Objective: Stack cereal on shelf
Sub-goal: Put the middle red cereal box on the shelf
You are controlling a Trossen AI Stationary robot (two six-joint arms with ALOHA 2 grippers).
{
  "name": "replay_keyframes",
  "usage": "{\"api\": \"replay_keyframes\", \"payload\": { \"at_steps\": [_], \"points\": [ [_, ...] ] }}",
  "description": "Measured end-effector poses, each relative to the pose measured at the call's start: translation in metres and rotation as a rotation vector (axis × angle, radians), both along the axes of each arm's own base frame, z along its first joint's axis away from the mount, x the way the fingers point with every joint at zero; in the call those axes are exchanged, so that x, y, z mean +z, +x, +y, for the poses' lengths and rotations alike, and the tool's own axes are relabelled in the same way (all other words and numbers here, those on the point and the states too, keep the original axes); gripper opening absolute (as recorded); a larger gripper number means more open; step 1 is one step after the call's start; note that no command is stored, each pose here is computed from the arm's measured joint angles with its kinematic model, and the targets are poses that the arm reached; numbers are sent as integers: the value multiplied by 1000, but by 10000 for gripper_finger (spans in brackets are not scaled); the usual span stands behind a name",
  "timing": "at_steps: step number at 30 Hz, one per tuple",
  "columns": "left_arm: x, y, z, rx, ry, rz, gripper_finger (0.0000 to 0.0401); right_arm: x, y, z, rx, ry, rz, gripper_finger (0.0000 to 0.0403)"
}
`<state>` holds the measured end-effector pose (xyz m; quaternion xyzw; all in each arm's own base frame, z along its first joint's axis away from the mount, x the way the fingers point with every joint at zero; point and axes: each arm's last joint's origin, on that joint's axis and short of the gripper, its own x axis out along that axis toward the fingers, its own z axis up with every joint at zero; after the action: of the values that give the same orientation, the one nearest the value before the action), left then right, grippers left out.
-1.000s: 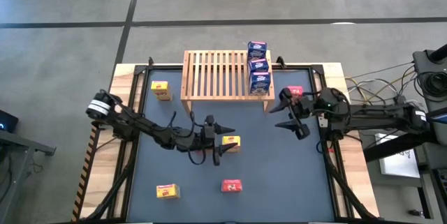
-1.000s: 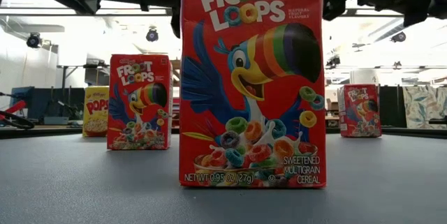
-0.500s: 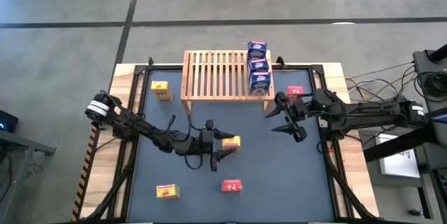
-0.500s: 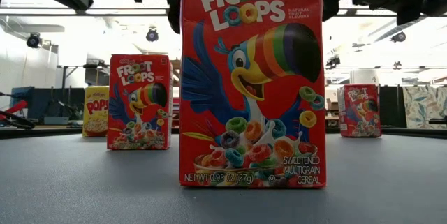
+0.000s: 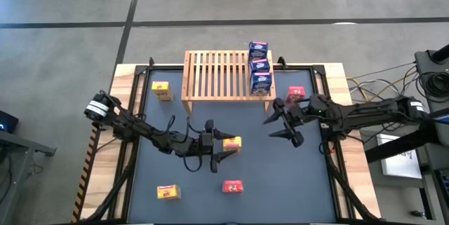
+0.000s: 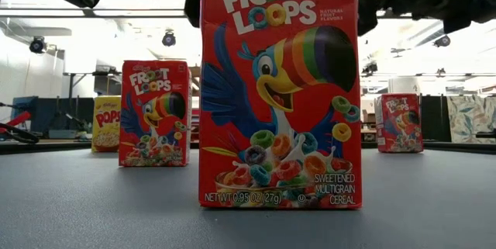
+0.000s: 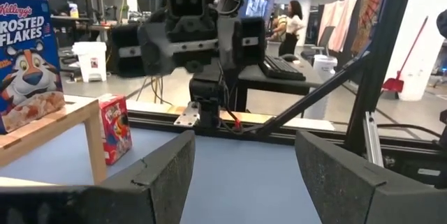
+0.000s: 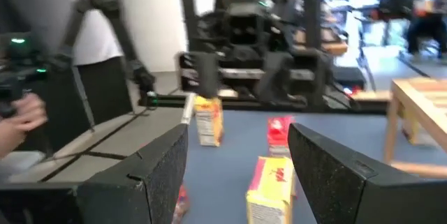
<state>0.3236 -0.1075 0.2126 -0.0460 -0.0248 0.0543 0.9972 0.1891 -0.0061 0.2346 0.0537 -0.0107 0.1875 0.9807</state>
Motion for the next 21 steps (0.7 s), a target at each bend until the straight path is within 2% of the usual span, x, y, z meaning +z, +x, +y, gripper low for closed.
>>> {"api": "replay_keyframes", "payload": {
  "at_steps": [6, 21],
  "points": [
    [0, 0, 0, 0, -25, -3, 231, 4, 3, 3, 19, 9, -3, 235],
    [0, 1, 3, 8, -28, -2, 231, 12, -14, 17, 85, 8, -11, 235]
  ]
}}
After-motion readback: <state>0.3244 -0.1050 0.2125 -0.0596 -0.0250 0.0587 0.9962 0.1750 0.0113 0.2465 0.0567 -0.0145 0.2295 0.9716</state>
